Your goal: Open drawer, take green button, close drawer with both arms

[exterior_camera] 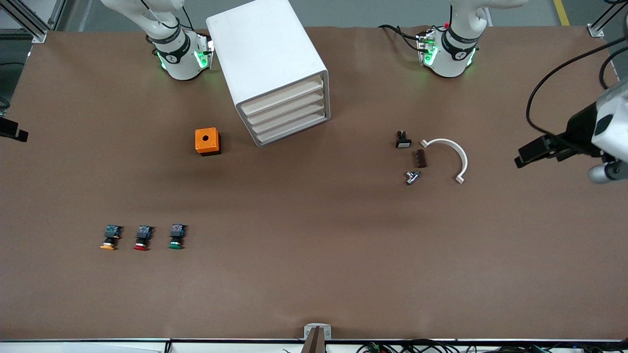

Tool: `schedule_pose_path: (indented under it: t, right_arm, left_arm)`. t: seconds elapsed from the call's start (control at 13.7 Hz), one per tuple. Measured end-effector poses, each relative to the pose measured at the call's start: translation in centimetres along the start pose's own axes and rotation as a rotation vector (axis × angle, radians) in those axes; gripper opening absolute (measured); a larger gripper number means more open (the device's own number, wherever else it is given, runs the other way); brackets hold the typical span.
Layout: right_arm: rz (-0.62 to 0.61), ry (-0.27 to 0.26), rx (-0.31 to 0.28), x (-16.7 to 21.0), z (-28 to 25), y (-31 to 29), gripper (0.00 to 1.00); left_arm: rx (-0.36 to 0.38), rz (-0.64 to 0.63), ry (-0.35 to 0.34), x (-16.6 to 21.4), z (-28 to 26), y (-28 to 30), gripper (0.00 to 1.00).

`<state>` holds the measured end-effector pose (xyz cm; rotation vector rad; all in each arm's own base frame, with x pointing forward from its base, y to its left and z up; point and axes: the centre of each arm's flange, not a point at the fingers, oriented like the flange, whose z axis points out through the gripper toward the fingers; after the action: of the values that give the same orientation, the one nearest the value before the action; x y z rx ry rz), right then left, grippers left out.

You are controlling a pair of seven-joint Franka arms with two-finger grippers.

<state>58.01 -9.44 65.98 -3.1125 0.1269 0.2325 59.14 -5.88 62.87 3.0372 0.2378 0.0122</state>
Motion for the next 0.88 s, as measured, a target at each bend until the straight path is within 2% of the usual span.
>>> schedule_pose_path:
  t: [0.22,0.36,0.58,0.88]
  right_arm:
    - [0.002,0.005,0.011,-1.4,0.7,0.3,1.00]
    - [0.003,0.039,0.019,-3.0,0.8,0.6,1.00]
    - [-0.010,0.093,0.032,-6.5,0.7,0.9,1.00]
    - [-0.077,0.106,0.014,-7.7,1.5,0.8,1.00]
  left_arm:
    - [0.030,0.057,-0.006,-2.8,-0.8,-1.2,1.00]
    - [0.061,0.102,-0.008,-3.9,-0.9,-1.9,1.00]
    - [0.079,0.121,-0.006,-4.8,-1.1,-2.3,1.00]
    - [0.093,0.142,-0.002,-5.3,-1.2,-1.4,1.00]
